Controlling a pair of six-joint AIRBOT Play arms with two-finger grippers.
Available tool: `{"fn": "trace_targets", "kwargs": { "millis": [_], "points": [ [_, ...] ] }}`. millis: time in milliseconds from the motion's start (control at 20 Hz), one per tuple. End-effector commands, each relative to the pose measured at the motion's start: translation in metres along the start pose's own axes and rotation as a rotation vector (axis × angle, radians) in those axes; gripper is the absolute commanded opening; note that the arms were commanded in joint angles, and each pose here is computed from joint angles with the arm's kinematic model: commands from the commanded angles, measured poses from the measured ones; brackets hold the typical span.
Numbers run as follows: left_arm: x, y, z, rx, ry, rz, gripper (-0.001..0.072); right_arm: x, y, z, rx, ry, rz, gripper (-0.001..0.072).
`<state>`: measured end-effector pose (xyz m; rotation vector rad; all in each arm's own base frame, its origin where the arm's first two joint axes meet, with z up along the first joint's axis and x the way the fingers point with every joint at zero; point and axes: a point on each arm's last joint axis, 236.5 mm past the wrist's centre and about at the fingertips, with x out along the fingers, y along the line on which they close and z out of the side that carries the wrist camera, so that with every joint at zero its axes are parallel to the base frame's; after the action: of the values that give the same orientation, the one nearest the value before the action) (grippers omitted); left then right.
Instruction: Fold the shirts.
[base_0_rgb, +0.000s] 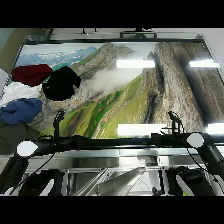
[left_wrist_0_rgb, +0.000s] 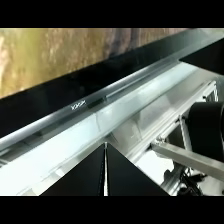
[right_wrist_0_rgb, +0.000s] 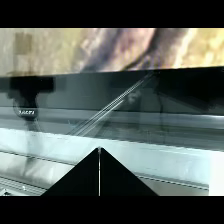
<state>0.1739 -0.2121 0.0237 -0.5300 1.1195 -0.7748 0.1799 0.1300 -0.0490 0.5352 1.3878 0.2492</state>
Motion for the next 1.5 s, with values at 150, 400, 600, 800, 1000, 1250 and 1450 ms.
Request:
{"fn": "trace_targets", "kwargs": {
  "millis": [150,400,600,800,1000,1250,1450],
  "points": [
    [-0.08,0.055,0.127,0.039,-0.394,0.299,0.0431,0.0,0.007,0.011,0.012,-0.046,0.029,0.0028],
    [-0.217,0.172,0.22,-0.197,-0.556,0.556,0.07,-0.004,0.009,0.041,0.012,-0.173,0.04,0.0488],
    [-0.22,0.269,0.253,-0.328,-0.441,0.53,0.07,-0.01,0.011,0.066,0.008,-0.282,0.047,0.064],
    [-0.159,0.331,0.276,-0.362,-0.312,0.47,0.07,-0.018,0.008,0.084,0.032,-0.357,0.053,0.0639],
    [-0.097,0.352,0.3,-0.315,-0.23,0.437,0.0701,-0.021,0.002,0.09,0.059,-0.378,0.047,0.0639],
    [-0.052,0.361,0.31,-0.271,-0.13,0.388,0.0697,-0.021,0.003,0.09,0.061,-0.377,0.051,0.0638],
    [-0.048,0.346,0.308,-0.244,-0.05,0.331,0.0005,-0.021,0.005,0.09,0.069,-0.375,0.062,0.0633]
  ]
}}
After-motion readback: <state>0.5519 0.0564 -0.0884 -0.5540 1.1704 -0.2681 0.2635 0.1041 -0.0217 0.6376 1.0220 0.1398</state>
